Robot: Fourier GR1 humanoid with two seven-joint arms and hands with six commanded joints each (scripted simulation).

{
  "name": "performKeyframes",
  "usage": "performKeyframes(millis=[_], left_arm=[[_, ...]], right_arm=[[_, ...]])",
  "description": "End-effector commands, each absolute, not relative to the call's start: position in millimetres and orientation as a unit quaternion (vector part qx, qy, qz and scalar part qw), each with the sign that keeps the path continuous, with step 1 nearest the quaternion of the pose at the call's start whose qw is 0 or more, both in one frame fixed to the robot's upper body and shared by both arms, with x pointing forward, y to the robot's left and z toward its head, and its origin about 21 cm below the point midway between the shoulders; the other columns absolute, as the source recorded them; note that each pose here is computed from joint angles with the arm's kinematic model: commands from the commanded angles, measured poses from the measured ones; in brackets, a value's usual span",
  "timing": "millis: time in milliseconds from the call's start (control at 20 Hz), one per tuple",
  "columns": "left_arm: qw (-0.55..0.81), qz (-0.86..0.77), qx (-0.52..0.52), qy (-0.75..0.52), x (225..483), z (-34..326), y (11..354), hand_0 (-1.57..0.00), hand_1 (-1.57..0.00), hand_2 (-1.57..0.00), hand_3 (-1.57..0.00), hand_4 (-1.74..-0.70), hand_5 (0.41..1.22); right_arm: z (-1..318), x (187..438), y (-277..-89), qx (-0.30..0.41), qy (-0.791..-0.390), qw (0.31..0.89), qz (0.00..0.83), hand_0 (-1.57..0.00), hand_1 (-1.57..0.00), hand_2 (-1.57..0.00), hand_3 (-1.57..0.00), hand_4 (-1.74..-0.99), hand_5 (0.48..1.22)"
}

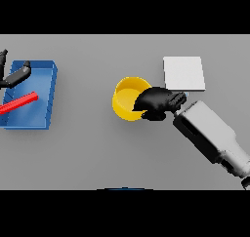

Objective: Pick up the red beaker and tilt it to pour out 1 green nut into yellow bowl. Pick up the yellow bowl and place it on the metallic measuring scale.

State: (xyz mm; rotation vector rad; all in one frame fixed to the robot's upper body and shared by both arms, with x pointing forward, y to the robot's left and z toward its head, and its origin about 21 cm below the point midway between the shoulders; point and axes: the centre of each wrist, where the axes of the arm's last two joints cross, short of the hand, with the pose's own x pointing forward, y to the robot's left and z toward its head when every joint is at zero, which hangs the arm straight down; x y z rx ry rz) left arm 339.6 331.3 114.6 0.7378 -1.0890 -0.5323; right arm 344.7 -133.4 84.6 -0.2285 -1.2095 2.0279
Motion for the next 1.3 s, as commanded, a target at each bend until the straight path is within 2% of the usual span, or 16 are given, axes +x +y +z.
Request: performKeyframes(millis=[0, 50, 250, 450, 600, 700, 850, 1000, 1250], left_arm=[[0.757, -0.249, 0.336, -0.502, 338, 113, 331, 0.00, 0.00, 0.00, 0.00, -0.80, 0.723], [0.756, -0.245, 0.342, -0.501, 340, 117, 333, 0.00, 0.00, 0.00, 0.00, -0.80, 0.721], [0.760, -0.247, 0.334, -0.500, 339, 117, 330, 0.00, 0.00, 0.00, 0.00, -0.80, 0.722], [0.758, -0.246, 0.337, -0.501, 340, 121, 334, 0.00, 0.00, 0.00, 0.00, -0.80, 0.723], [0.755, -0.246, 0.342, -0.502, 342, 123, 334, 0.00, 0.00, 0.00, 0.00, -0.80, 0.730], [0.753, -0.243, 0.340, -0.507, 339, 125, 335, 0.00, 0.00, 0.00, 0.00, -0.81, 0.741], [0.755, -0.246, 0.345, -0.500, 337, 125, 334, 0.00, 0.00, 0.00, 0.00, -0.80, 0.734], [0.758, -0.244, 0.344, -0.497, 333, 132, 329, 0.00, 0.00, 0.00, 0.00, -0.81, 0.743], [0.765, -0.239, 0.347, -0.487, 333, 127, 326, 0.00, 0.00, 0.00, 0.00, -0.83, 0.773]], right_arm=[[90, 345, -132.9, -0.098, -0.472, 0.376, 0.791, -1.55, -1.55, -1.49, -1.33, -1.732, 1.215], [100, 345, -133.7, -0.109, -0.472, 0.374, 0.791, -1.55, -1.55, -1.51, -1.38, -1.731, 1.216], [135, 344, -138.8, -0.144, -0.479, 0.373, 0.782, -1.56, -1.56, -1.54, -1.31, -1.724, 1.219], [145, 345, -147.9, -0.152, -0.475, 0.389, 0.775, -1.57, -1.57, -1.56, -1.25, -1.720, 1.219], [157, 356, -155.9, -0.183, -0.485, 0.372, 0.770, -1.57, -1.57, -1.57, -1.26, -1.719, 1.220], [160, 362, -164.9, -0.201, -0.485, 0.378, 0.762, -1.57, -1.57, -1.57, -1.33, -1.720, 1.221], [168, 376, -185.0, -0.233, -0.489, 0.396, 0.741, -1.57, -1.57, -1.57, -1.26, -1.719, 1.221], [163, 393, -205.0, -0.252, -0.479, 0.430, 0.723, -1.57, -1.57, -1.57, -1.22, -1.720, 1.221], [148, 408, -238.7, -0.268, -0.470, 0.464, 0.701, -1.57, -1.57, -1.57, -1.17, -1.720, 1.221]])
